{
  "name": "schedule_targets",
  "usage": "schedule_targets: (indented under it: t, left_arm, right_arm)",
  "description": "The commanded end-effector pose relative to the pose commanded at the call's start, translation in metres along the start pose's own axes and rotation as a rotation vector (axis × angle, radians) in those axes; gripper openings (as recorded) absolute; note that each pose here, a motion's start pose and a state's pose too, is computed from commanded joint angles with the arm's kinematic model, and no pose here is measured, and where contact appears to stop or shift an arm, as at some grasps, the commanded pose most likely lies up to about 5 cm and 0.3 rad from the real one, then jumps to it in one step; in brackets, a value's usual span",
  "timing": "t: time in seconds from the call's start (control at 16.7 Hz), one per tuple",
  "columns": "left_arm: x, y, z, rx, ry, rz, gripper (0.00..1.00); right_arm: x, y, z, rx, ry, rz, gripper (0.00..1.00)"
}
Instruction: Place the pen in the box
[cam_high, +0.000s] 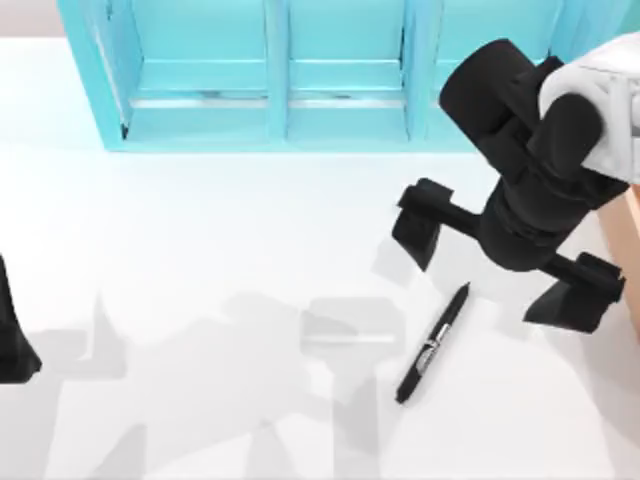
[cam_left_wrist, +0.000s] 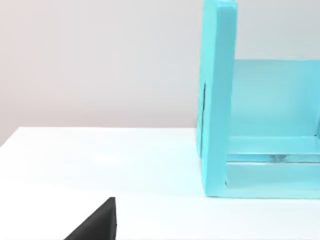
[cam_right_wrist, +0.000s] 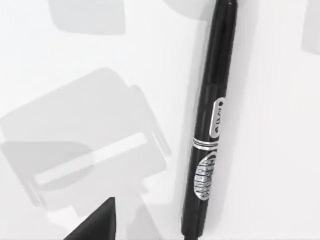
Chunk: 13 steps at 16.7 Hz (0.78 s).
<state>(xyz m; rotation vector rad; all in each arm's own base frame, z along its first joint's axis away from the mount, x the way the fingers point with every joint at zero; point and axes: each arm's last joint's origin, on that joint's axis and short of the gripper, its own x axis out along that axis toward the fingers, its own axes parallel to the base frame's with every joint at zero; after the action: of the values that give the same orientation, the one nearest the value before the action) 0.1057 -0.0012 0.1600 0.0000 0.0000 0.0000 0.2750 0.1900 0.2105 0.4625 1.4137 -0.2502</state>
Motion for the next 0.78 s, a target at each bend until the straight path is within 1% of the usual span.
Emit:
schedule_targets:
  t: [0.18, 0.3, 0.66, 0.78]
  left_arm:
    - [0.000, 0.000, 0.000, 0.000, 0.000, 0.000, 1.00]
    - [0.000, 0.000, 0.000, 0.000, 0.000, 0.000, 1.00]
    - [0.000, 0.000, 0.000, 0.000, 0.000, 0.000, 1.00]
    - [0.000, 0.000, 0.000, 0.000, 0.000, 0.000, 1.00]
  right_arm:
    - [0.021, 0.021, 0.010, 0.069, 0.056, -0.085, 1.00]
    - [0.029, 0.028, 0.015, 0.095, 0.075, -0.113, 1.00]
    - [0.030, 0.029, 0.016, 0.101, 0.077, -0.118, 1.00]
    - [0.036, 0.029, 0.016, 0.101, 0.079, -0.121, 1.00]
